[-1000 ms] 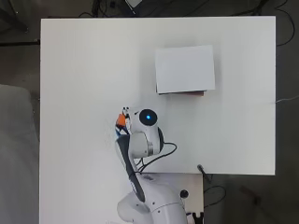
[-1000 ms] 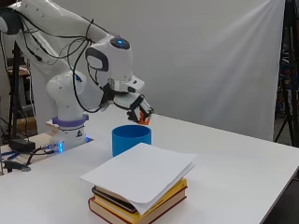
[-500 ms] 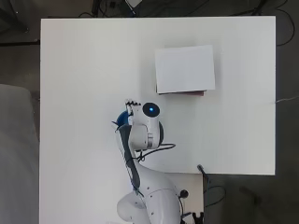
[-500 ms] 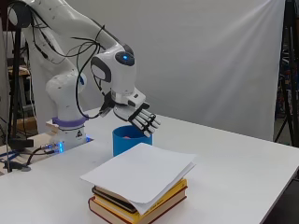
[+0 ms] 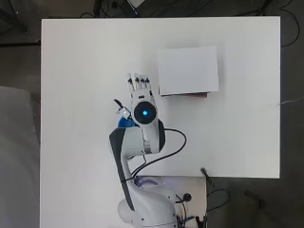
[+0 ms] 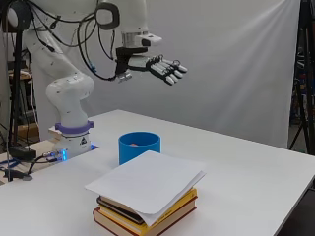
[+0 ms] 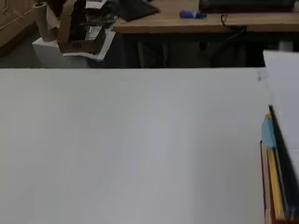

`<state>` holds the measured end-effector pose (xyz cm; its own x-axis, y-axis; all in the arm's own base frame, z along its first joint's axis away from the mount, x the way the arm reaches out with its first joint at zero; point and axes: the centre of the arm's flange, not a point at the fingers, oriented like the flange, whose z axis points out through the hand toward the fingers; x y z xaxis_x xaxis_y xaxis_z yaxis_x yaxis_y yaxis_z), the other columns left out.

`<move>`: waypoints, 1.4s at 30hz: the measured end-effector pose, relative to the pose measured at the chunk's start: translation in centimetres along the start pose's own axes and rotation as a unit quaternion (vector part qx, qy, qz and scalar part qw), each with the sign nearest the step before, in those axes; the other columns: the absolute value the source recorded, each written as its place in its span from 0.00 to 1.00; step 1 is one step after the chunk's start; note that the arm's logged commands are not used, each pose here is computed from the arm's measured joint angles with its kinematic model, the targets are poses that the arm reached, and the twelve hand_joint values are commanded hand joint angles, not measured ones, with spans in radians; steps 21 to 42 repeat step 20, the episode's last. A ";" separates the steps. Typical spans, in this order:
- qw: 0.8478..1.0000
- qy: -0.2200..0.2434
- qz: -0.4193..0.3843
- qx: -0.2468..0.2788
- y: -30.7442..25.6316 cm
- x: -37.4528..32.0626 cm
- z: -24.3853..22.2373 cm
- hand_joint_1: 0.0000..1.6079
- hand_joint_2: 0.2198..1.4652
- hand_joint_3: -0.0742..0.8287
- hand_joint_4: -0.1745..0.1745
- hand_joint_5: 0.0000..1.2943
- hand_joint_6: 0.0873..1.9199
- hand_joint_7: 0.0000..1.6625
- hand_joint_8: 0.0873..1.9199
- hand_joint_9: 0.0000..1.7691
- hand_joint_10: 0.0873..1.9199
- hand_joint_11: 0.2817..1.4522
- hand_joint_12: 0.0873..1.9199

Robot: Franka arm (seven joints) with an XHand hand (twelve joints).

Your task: Teleoperate dual arm-hand system to pick and place objects

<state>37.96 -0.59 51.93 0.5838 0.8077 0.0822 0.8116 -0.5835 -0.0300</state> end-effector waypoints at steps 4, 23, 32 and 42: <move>0.999 0.005 0.022 -0.048 2.9 1.2 -6.5 0.06 0.67 0.09 0.74 0.16 0.00 0.18 0.00 0.24 0.00 0.14 0.00; 0.993 -0.058 0.087 -0.052 11.0 0.9 -10.9 0.12 0.70 0.09 0.64 0.18 0.00 0.17 0.00 0.22 0.00 0.11 0.00; 0.993 -0.058 0.087 -0.052 11.0 0.9 -10.9 0.12 0.70 0.09 0.64 0.18 0.00 0.17 0.00 0.22 0.00 0.11 0.00; 0.993 -0.058 0.087 -0.052 11.0 0.9 -10.9 0.12 0.70 0.09 0.64 0.18 0.00 0.17 0.00 0.22 0.00 0.11 0.00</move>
